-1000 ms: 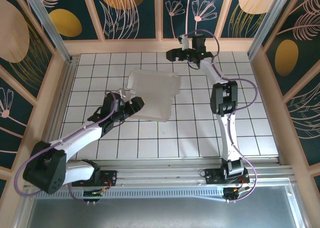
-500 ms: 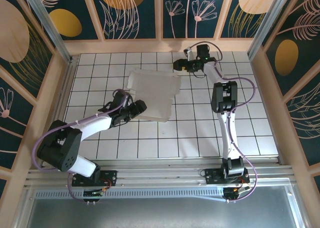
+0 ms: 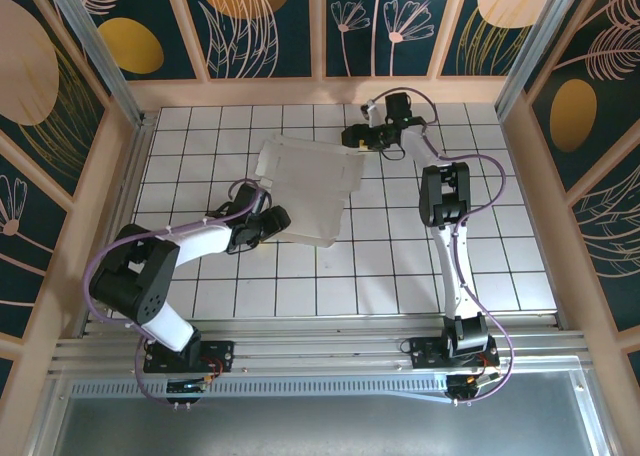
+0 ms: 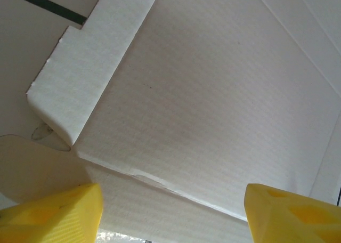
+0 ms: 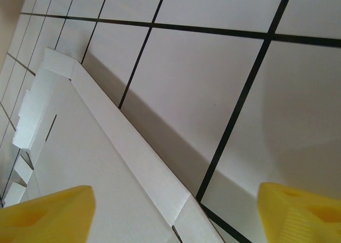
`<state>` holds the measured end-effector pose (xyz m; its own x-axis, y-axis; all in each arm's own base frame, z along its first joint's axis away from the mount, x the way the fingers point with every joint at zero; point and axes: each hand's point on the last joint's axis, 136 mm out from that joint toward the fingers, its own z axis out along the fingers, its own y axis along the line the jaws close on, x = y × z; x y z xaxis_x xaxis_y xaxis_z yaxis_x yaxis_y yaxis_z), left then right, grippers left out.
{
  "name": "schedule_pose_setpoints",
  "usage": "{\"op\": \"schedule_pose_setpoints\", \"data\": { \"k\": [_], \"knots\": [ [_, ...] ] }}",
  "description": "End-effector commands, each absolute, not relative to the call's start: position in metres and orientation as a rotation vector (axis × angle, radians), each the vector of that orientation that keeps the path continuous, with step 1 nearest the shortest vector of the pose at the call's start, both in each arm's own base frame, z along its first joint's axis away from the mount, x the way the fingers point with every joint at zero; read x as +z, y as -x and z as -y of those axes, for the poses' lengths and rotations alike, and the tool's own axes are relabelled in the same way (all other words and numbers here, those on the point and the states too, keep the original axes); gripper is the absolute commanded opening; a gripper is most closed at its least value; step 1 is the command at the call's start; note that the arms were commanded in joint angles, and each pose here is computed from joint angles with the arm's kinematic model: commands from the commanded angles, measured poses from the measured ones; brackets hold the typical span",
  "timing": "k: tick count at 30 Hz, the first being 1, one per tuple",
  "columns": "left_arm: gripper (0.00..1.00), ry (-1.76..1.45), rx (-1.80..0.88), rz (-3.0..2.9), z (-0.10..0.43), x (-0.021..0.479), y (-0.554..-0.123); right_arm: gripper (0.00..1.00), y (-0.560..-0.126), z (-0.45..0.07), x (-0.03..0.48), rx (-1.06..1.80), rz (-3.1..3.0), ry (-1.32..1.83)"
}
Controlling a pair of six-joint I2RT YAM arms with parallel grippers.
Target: Fold the paper box
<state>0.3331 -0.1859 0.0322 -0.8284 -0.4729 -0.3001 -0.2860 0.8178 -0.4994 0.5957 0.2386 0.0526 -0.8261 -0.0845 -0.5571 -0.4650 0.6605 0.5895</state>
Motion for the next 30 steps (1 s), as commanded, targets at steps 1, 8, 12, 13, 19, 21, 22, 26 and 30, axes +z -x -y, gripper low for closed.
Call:
{"op": "schedule_pose_setpoints", "data": {
  "k": [1, 8, 12, 13, 19, 21, 22, 26, 30],
  "knots": [
    [0.71, 0.564, -0.545, -2.612, 0.181, 0.028, -0.334, 0.72, -0.566, -0.251, 0.023, 1.099, -2.513, 0.415],
    [0.71, 0.566, -0.528, -2.596, 0.179, 0.03, -0.338, 0.64, -0.543, -0.267, 0.04, 1.171, -2.504, 0.484],
    [0.71, 0.566, -0.527, -2.591, 0.179, 0.031, -0.34, 0.49, -0.541, -0.265, 0.053, 1.177, -2.493, 0.475],
    [0.71, 0.565, -0.529, -2.589, 0.18, 0.032, -0.341, 0.45, -0.54, -0.265, 0.058, 1.187, -2.489, 0.476],
    [0.71, 0.551, -0.532, -2.581, 0.182, 0.033, -0.344, 0.24, -0.534, -0.264, 0.079, 1.166, -2.438, 0.496],
    [0.72, 0.542, -0.526, -2.584, 0.182, 0.033, -0.346, 0.17, -0.533, -0.263, 0.087, 1.137, -2.41, 0.506],
    [0.73, 0.533, -0.519, -2.586, 0.182, 0.033, -0.347, 0.13, -0.532, -0.261, 0.092, 1.117, -2.39, 0.515],
    [0.78, 0.507, -0.497, -2.57, 0.182, 0.044, -0.354, 0.04, -0.532, -0.253, 0.116, 1.011, -2.294, 0.535],
    [0.86, 0.462, -0.48, -2.496, 0.179, 0.078, -0.365, 0.0, -0.53, -0.242, 0.137, 0.849, -2.202, 0.544]
  ]
}}
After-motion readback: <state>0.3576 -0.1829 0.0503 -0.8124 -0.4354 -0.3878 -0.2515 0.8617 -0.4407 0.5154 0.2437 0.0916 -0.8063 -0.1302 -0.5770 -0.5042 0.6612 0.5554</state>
